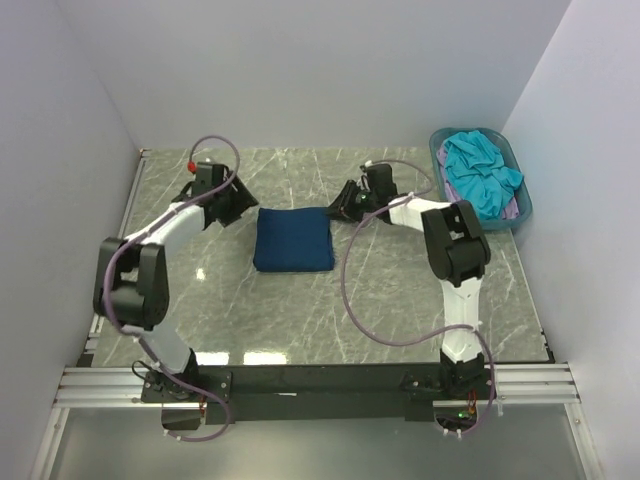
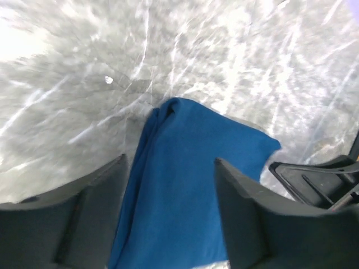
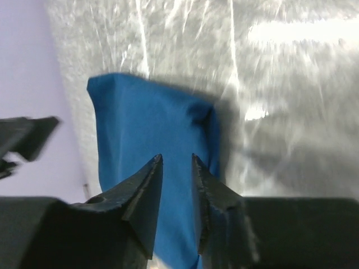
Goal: Fold and stack the t-shirts
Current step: Fold the tshirt
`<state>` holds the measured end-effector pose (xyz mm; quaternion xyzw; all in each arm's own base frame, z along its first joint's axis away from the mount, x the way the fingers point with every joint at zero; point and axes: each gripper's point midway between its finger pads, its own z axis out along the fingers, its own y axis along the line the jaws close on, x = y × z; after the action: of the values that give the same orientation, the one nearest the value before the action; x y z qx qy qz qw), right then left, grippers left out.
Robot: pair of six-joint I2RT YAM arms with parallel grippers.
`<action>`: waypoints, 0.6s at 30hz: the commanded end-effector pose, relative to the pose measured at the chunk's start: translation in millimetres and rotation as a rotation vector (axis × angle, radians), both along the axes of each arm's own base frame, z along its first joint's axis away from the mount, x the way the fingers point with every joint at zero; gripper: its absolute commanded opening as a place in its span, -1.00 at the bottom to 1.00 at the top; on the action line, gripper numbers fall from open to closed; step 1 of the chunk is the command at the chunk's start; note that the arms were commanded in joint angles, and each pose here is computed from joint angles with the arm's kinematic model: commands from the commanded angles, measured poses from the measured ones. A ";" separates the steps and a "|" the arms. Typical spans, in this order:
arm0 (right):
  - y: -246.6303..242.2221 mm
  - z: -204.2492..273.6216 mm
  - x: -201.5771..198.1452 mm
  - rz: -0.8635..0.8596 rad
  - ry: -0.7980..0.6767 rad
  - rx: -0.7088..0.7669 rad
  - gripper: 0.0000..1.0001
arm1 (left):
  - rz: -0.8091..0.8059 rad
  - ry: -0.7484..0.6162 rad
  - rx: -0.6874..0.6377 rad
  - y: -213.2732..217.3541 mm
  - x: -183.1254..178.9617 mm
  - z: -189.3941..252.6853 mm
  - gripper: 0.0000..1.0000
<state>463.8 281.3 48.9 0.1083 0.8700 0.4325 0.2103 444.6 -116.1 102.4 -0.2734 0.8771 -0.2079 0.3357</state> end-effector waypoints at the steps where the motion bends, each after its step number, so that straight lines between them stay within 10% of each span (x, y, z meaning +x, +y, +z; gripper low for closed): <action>1: -23.1 40.7 -11.5 0.011 -0.100 -0.138 -0.28 | 0.028 -0.081 0.095 19.4 -7.6 47.6 0.46; 8: -58.8 62.5 -59.6 0.009 -0.134 -0.340 0.17 | -0.007 0.043 0.136 12.3 -80.3 25.4 0.79; 18: -103.6 92.7 -142.0 0.016 -0.218 -0.438 0.40 | -0.032 0.117 0.038 -26.0 -130.2 -23.2 0.61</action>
<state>340.9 189.1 138.0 0.0248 0.9148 0.2618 0.3067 296.3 -136.2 65.5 -0.2458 0.9220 -0.1569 0.2548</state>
